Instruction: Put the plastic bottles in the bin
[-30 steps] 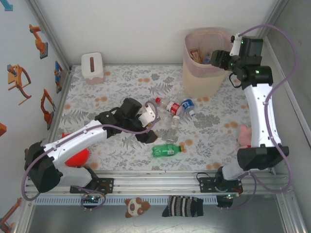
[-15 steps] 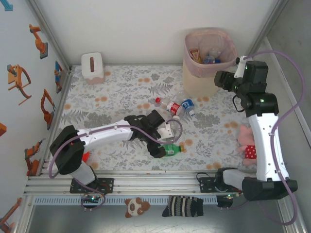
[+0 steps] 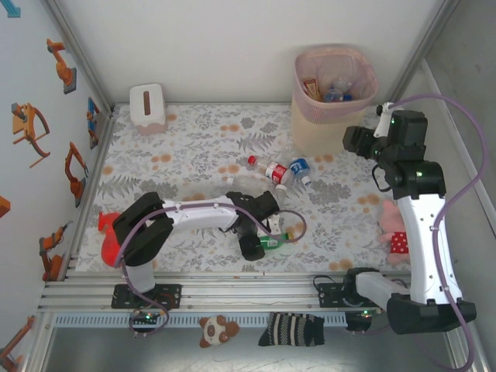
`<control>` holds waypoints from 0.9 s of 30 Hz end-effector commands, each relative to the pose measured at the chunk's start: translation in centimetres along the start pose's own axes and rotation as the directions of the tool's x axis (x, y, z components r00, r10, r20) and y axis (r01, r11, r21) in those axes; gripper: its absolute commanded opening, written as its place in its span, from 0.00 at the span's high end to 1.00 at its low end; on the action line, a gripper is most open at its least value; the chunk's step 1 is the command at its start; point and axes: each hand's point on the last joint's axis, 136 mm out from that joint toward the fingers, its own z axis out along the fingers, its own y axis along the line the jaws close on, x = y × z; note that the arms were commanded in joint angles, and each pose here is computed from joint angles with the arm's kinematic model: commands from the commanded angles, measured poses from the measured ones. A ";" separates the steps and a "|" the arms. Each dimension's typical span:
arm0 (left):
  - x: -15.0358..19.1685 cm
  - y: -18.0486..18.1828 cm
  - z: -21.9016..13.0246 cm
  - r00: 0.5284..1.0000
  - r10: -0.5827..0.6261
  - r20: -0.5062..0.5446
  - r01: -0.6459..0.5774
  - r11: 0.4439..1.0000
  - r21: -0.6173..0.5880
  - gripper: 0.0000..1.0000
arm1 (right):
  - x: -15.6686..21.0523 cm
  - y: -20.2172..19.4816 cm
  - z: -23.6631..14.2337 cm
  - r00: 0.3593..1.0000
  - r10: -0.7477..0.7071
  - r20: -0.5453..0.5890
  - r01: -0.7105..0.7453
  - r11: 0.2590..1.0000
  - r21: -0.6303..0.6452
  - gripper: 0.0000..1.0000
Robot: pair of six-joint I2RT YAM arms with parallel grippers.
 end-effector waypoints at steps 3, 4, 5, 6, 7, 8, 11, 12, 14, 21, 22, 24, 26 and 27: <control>0.4 0.2 0.0 0.997 0.048 -0.055 -0.049 0.998 -0.026 0.22 | 0.5 -0.6 -0.4 1.000 -0.006 -0.003 0.006 1.000 0.020 0.28; 0.4 0.1 0.0 0.997 0.052 -0.057 -0.054 0.998 -0.025 0.23 | 0.5 -0.5 -0.5 1.000 -0.007 -0.002 0.007 1.000 0.019 0.28; 0.4 0.1 0.0 0.997 0.056 -0.056 -0.057 0.998 -0.025 0.25 | 0.5 -0.5 -0.4 1.000 -0.006 -0.003 0.007 1.000 0.019 0.28; 0.4 0.0 0.0 0.997 0.060 -0.057 -0.061 0.998 -0.023 0.27 | 0.5 -0.5 -0.4 1.000 -0.006 -0.004 0.007 1.000 0.019 0.28; 0.4 0.0 0.0 0.996 0.063 -0.059 -0.064 0.998 -0.023 0.27 | 0.6 -0.6 -0.4 1.000 -0.006 -0.004 0.006 1.000 0.020 0.28; 0.5 0.0 0.0 0.996 0.066 -0.062 -0.067 0.997 -0.024 0.28 | 0.6 -0.6 -0.4 1.000 -0.005 -0.005 0.005 1.000 0.020 0.28; 0.7 -0.4 0.0 0.993 0.090 -0.080 -0.091 0.996 -0.014 0.31 | 0.5 -0.5 -0.4 1.000 -0.001 -0.003 0.001 1.000 0.019 0.28; 0.8 -0.5 0.0 0.992 0.096 -0.082 -0.098 0.995 -0.015 0.32 | 0.5 -0.5 -0.5 1.000 -0.001 -0.001 0.001 1.000 0.017 0.28; 0.7 -0.7 -0.2 0.992 0.104 -0.075 -0.105 0.994 -0.010 0.34 | 0.4 -0.5 -0.5 1.000 0.001 0.003 -0.001 1.000 0.015 0.28; -0.2 -1.3 -2.0 0.994 0.112 -0.007 -0.112 0.994 0.001 0.37 | 0.0 -0.4 -1.2 1.000 0.000 0.020 0.000 1.000 0.016 0.28; -0.4 -1.3 -2.2 0.994 0.113 0.004 -0.113 0.994 0.000 0.37 | 0.0 -0.4 -1.3 1.000 0.000 0.021 0.000 1.000 0.015 0.28; -0.8 -1.4 -3.0 0.993 0.114 0.032 -0.114 0.993 -0.002 0.38 | 0.0 -0.3 -1.6 1.000 0.002 0.022 -0.002 1.000 0.013 0.28; -1.2 -1.4 -3.8 0.992 0.113 0.063 -0.113 0.994 -0.007 0.38 | -0.1 -0.3 -1.9 1.000 0.001 0.029 -0.002 1.000 0.010 0.28; -1.4 -1.3 -4.1 0.991 0.110 0.078 -0.109 0.994 -0.014 0.38 | -0.2 -0.2 -2.0 0.999 0.002 0.034 -0.002 1.000 0.008 0.29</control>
